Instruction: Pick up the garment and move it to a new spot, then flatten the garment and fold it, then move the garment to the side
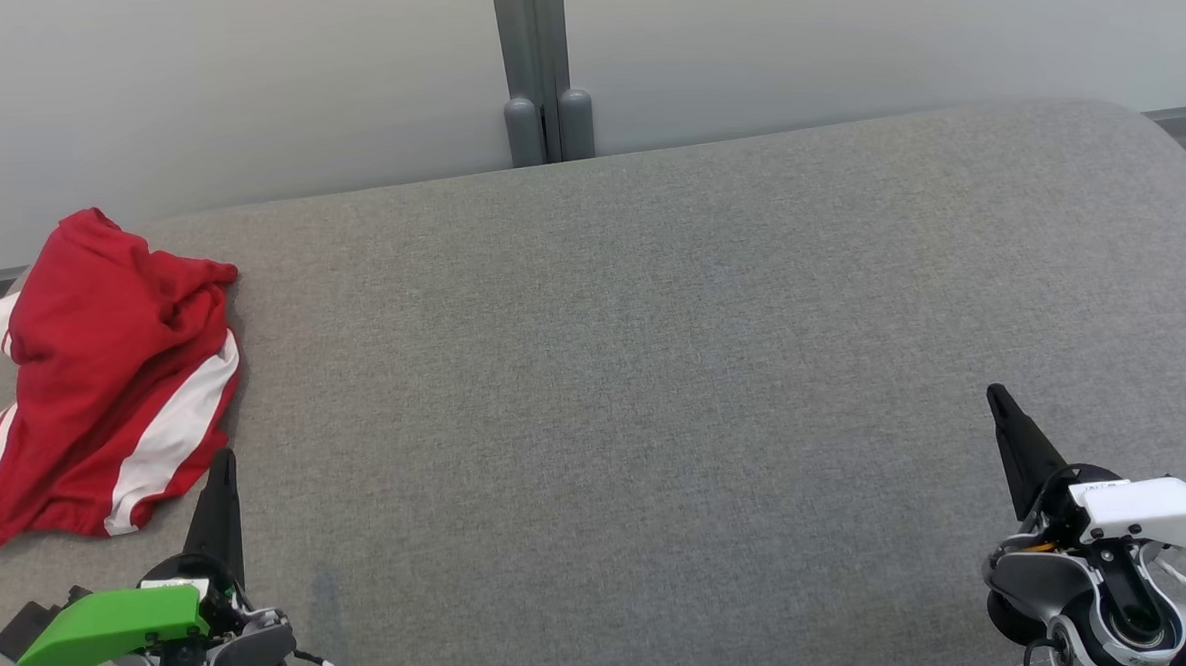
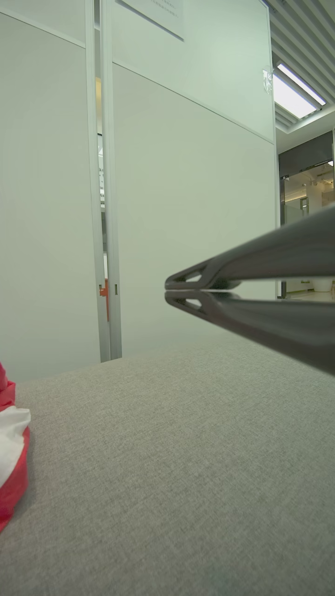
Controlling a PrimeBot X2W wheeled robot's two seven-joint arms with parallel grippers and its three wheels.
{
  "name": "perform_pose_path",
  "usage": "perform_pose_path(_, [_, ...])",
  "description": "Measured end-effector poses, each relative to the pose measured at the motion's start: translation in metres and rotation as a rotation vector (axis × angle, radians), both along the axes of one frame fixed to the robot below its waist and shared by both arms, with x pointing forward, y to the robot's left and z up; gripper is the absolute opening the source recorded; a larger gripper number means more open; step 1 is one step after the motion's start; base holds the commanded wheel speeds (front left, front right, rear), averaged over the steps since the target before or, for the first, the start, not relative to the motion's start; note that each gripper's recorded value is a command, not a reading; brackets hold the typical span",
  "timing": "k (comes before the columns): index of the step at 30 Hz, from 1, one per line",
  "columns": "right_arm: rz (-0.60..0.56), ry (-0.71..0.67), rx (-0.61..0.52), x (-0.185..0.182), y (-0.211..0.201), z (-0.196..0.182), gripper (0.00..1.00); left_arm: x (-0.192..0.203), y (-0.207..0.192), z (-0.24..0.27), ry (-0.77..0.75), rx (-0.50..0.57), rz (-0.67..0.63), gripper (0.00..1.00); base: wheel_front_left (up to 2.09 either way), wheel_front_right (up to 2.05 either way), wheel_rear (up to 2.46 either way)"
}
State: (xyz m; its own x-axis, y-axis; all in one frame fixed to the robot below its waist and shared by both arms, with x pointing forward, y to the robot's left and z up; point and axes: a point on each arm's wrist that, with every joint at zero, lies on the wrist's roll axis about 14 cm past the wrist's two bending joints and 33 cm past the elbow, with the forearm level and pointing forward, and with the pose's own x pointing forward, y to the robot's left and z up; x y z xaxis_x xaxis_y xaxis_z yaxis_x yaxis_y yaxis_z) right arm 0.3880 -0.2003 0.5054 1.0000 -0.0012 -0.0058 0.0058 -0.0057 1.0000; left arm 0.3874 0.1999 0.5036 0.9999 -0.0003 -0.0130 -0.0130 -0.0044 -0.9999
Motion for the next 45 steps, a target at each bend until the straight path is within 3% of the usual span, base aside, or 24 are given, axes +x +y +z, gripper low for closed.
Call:
perform_pose_path(41, [0.000,0.000,0.000,0.000,0.000,0.000,0.00,0.000,0.000,0.000,0.000,0.000,0.000,0.00,0.00,0.00,0.00])
perform_pose_path(42, [0.000,0.000,0.000,0.000,0.000,0.000,1.00,0.000,0.000,0.000,0.000,0.000,0.000,1.00,0.00,0.00,0.00])
perform_pose_path(45, [-0.002,0.043,0.009,-0.006,0.001,-0.015,1.00,-0.006,-0.001,-0.015,0.046,-0.008,0.003,1.00,0.00,0.00,0.00])
